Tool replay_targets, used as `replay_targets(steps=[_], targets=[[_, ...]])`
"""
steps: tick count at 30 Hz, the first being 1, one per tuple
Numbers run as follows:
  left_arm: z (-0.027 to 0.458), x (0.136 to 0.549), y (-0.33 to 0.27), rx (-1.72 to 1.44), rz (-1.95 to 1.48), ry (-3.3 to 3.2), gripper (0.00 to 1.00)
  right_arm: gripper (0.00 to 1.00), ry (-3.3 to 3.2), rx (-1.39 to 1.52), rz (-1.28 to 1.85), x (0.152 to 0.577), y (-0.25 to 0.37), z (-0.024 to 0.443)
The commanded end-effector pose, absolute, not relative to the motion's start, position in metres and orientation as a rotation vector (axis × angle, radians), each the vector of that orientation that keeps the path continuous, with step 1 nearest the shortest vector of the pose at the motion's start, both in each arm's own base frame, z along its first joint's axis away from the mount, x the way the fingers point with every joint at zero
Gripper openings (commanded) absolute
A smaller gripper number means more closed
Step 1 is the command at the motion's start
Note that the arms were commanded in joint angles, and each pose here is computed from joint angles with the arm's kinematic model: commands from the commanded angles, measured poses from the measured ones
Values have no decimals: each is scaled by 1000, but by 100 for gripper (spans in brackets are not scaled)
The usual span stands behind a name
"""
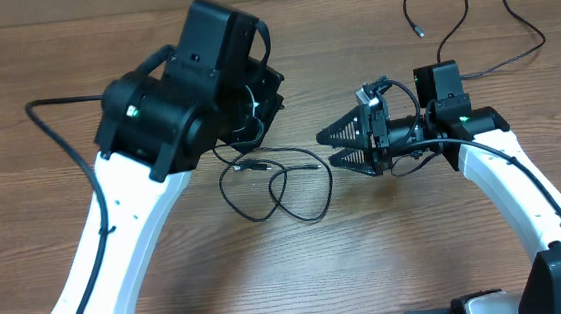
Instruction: Untangle cables
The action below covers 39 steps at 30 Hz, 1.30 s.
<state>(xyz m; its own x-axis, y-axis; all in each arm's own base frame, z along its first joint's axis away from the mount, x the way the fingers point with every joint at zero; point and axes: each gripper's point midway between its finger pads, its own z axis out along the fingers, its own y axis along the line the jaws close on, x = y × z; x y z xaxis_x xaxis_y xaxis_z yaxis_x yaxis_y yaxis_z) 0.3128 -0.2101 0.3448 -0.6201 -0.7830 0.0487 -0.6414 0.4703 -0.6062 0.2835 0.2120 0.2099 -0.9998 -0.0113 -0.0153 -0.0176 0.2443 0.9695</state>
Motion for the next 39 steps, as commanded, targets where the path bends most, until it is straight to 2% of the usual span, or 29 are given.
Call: replay_targets(steps=[1,4,7,9,20,23,25,32,34,37,39], targets=[[331,314,-224,-1243,-839,2527,4,100,2472,-15,1972,282,215,214],[320,318,-230,-1236,-795,2542,5,98,2474,-17,1970,282,215,213],[311,323,-237,-1244,-781,2564,5,83,2485,-31,1959,280,219,212],[306,326,-243,-1253,-799,2585,5,79,2504,-36,1928,280,222,208],[300,326,-252,-1168,-819,2654,5,84,2489,-76,1762,296,221,198],[303,326,-258,-1176,-874,2664,6,93,2436,-168,1792,294,226,205],[307,329,-262,-1187,-920,2651,6,95,2404,-260,1839,285,237,212],[311,331,-268,-1168,-970,2647,5,94,2399,-397,1863,267,264,215],[311,331,-268,-1167,-970,2647,5,93,2443,-327,1833,271,264,210],[311,331,-268,-1167,-973,2648,4,86,2489,-235,1795,277,263,205],[312,329,-271,-1161,-994,2659,4,85,2485,-239,1793,277,263,205]])
